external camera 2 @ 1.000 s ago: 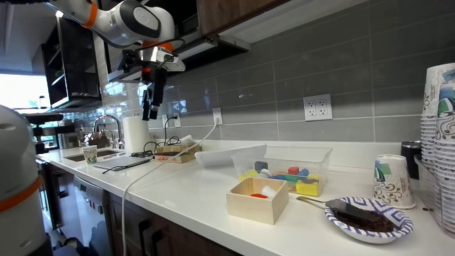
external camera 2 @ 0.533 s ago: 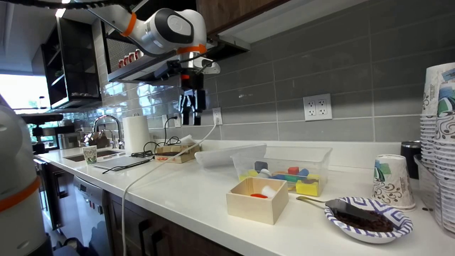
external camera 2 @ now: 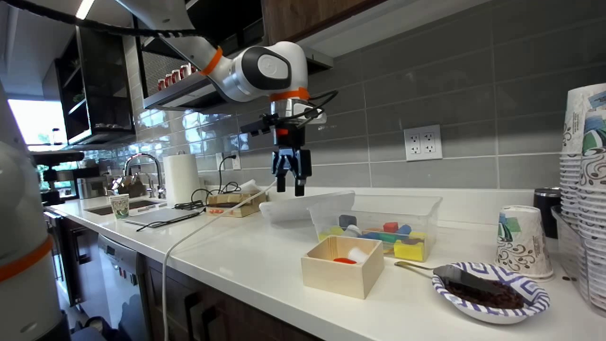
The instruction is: Put the wooden box in the clear container.
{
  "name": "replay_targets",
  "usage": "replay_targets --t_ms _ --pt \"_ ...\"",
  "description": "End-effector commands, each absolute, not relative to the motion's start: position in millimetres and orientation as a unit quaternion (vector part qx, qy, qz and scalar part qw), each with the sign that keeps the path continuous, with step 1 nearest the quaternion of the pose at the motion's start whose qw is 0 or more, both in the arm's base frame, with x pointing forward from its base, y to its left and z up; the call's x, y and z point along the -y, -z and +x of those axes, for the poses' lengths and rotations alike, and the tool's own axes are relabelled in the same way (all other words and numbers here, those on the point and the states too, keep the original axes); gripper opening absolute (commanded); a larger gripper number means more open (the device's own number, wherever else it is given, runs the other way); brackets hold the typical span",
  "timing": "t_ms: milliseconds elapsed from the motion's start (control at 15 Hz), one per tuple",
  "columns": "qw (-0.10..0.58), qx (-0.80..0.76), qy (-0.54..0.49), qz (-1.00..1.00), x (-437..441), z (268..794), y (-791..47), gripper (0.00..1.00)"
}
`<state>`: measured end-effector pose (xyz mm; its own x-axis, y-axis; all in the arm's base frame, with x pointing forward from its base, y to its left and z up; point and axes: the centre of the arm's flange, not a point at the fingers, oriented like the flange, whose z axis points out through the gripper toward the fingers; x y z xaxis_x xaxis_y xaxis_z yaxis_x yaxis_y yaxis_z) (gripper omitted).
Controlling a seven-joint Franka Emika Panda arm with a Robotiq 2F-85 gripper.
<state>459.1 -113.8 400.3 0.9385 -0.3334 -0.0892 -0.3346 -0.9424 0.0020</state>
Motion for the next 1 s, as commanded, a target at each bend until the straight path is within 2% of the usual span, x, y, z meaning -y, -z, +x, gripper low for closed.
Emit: replay_targets --t_ms 0,400,933 --pt "-0.023 -0.163 -0.06 -0.985 145.4 473.9 -375.1 1.0" --pt "-0.098 -0.129 -0.121 -0.979 171.2 484.9 -325.9 1.0" --pt "-0.091 -0.068 -0.112 -0.987 159.1 517.8 -289.9 1.0"
